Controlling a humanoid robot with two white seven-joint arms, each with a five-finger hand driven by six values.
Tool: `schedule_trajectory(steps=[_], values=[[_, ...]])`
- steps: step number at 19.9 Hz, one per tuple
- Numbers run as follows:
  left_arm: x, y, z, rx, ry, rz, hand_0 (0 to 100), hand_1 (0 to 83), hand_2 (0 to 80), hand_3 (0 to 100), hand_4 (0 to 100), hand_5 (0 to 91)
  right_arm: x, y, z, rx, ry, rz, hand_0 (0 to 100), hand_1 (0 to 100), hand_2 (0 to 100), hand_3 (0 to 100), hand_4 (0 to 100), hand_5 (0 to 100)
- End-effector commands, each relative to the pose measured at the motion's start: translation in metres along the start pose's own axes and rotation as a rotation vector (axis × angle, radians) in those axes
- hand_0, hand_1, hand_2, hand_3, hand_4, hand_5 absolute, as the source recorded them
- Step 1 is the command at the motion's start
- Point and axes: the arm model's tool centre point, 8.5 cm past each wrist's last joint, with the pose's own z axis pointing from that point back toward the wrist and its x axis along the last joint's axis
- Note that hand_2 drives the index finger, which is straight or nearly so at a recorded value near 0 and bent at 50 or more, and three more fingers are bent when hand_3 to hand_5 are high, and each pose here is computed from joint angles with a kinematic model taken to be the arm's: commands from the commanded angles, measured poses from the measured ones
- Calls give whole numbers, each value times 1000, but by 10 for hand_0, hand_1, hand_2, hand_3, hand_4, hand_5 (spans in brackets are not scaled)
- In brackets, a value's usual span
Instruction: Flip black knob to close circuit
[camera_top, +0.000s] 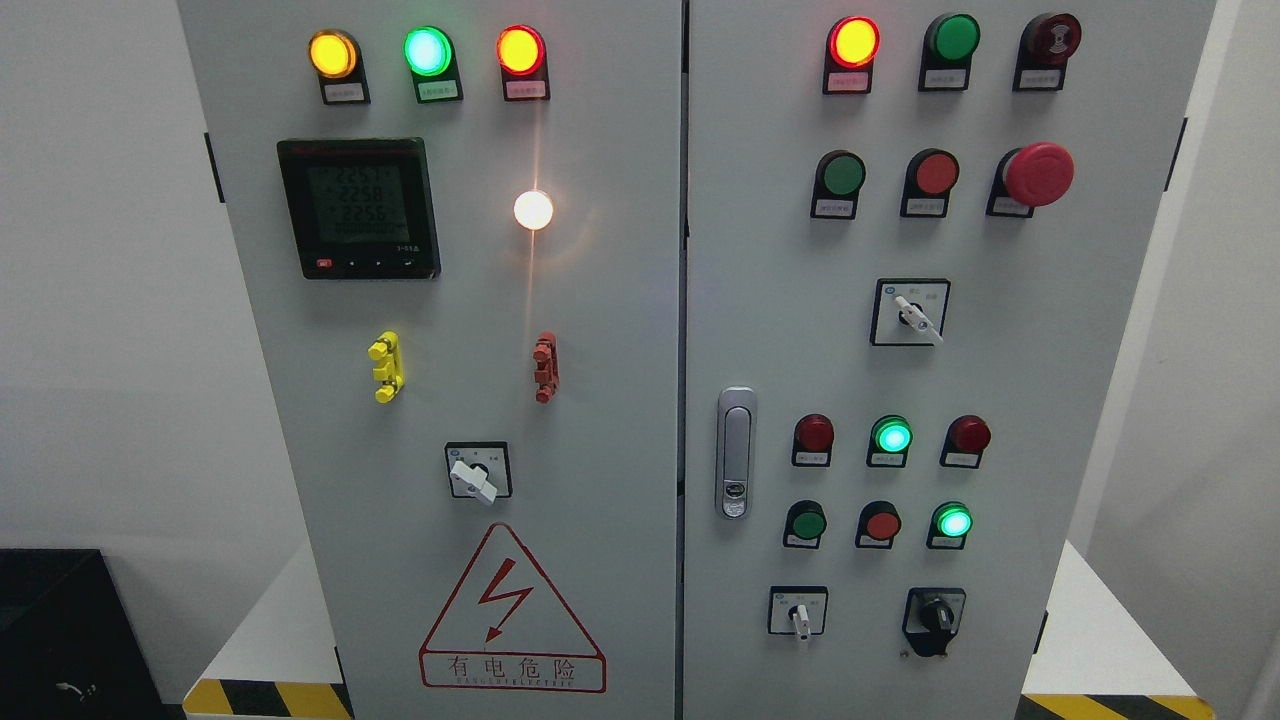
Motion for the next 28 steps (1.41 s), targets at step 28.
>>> schedule_trajectory(steps=[28], values=[[-6,-2,0,-3,-2,2,120,556,0,0,0,0,161,-164,50,-591,-189,195,0,0,890,1000,875,896]])
